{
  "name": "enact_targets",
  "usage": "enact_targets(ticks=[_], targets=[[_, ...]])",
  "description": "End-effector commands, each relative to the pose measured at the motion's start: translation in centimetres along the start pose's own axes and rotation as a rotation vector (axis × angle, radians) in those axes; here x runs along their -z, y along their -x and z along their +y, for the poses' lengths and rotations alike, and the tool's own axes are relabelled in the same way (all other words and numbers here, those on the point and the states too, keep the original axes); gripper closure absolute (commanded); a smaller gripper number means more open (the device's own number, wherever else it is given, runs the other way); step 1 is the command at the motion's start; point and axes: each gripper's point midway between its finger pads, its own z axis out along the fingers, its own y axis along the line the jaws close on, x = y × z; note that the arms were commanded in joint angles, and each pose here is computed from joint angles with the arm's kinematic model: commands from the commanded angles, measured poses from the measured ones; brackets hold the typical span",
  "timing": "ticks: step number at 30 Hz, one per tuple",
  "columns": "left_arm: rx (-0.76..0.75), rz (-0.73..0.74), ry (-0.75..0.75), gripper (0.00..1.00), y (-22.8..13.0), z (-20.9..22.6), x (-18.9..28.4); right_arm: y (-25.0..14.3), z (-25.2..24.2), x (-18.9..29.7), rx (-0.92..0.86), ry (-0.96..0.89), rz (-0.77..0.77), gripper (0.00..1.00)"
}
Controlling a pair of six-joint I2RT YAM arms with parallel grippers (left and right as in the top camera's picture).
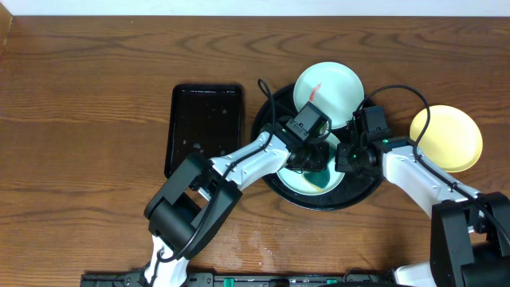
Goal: Clean dirty plates on tray and stack at the side
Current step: 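Scrub the front pale green plate with the sponge in the left gripper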
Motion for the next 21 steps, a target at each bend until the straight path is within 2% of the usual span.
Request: enact_targets(ticks=[1,4,10,17,21], targets=[[-0.006,0.068,0.181,0.92,-2.6,4.2,-1.2,-0.9,-1.7,-0.6,0.007,-0.077,0.025,0.99],[0.013,0.029,0.4,0.92,-2.4,8.4,0.1,-0.9,-1.7,-0.6,0.007,-0.077,0.025,0.99],[0.066,-0.081,0.74,0.92,-0.4,15.0,4.5,-0.9,-1.7,-0.6,0.007,-0.078,0.024,0.99],[0.043,-0.202,0.978,0.93,2.2,17.9,9.0,-0.9,-1.7,-0.6,0.035,-0.077,0.025,0.99],[0.035,-0.212,1.008,0.93,2.7,17.7,9.9,-0.9,-1.7,-0.6,0.048,-0.077,0.026,0.99]])
